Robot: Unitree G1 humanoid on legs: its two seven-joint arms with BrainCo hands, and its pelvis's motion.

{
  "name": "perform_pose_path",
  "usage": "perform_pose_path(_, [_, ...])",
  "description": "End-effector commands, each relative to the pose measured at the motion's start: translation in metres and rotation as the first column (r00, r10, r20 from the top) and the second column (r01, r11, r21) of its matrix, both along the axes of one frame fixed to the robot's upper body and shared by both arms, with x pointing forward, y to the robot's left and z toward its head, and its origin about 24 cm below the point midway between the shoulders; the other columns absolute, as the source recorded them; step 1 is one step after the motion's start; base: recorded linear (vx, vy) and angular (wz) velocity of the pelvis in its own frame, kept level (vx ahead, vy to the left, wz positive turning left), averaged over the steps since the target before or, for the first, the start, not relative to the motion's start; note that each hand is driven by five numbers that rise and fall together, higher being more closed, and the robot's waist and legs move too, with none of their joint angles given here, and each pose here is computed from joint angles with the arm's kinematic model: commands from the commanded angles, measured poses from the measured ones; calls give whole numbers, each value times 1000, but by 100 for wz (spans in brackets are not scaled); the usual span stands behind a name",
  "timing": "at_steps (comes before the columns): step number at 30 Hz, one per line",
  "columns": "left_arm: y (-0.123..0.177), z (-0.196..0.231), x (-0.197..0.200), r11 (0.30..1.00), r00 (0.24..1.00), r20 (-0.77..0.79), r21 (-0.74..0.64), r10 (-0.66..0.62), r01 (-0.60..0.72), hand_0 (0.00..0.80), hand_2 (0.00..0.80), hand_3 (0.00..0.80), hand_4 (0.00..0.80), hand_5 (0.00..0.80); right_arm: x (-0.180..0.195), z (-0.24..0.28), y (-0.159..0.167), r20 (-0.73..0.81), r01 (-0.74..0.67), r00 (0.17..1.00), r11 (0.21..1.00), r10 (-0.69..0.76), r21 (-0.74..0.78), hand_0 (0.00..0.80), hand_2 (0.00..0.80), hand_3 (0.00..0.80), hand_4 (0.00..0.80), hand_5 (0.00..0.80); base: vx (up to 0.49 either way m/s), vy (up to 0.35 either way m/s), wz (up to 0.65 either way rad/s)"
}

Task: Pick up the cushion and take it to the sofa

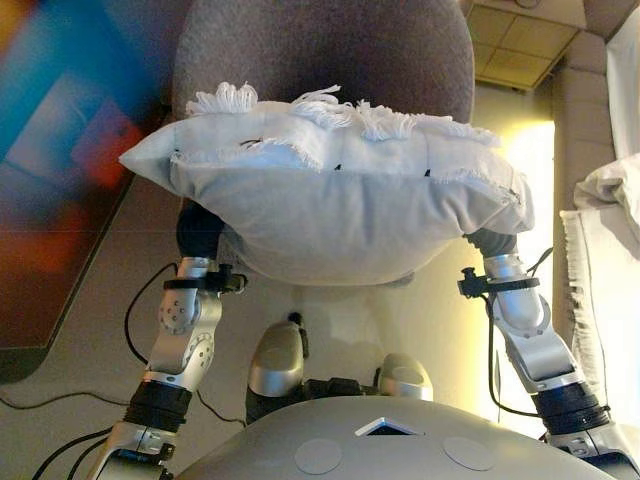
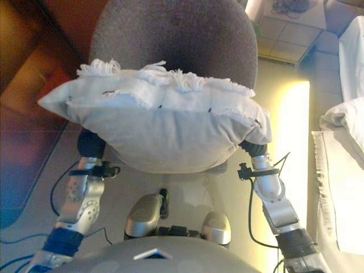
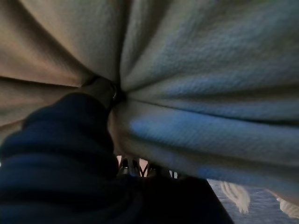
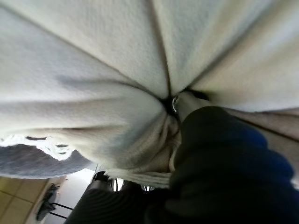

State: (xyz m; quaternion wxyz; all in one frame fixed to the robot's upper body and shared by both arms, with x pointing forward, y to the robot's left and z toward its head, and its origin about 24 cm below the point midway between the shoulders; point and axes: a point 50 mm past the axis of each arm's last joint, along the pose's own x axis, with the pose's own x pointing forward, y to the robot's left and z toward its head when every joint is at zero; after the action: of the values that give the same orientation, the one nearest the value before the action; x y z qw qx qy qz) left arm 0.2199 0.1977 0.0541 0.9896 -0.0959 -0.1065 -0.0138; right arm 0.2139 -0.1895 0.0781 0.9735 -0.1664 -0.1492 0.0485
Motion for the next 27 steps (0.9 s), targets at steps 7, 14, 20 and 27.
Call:
perform_pose_path(7, [-24, 33, -1, 988, 967, 205, 42, -152, 146, 800, 800, 800, 800, 800, -1, 36, 26, 245, -119, 965, 990, 97, 76, 800, 800, 800, 800, 800, 393, -131, 39])
perform_pose_path(14, [-26, 36, 1, 986, 963, 214, 39, -165, 160, 800, 800, 800, 800, 800, 11, 39, 30, 249, -110, 964, 991, 90, 69, 800, 800, 800, 800, 800, 353, -211, 47])
perform_pose_path(20, [-26, 36, -1, 990, 965, 225, -15, -136, 143, 800, 800, 800, 800, 800, 12, 39, 24, 223, -131, 967, 991, 122, 27, 800, 800, 800, 800, 800, 215, -168, 19])
perform_pose_path(27, [-25, 28, -2, 990, 975, 188, -58, -115, 128, 800, 800, 800, 800, 800, 11, 36, 22, 180, -156, 971, 988, 155, -8, 800, 800, 800, 800, 800, 260, 102, -8])
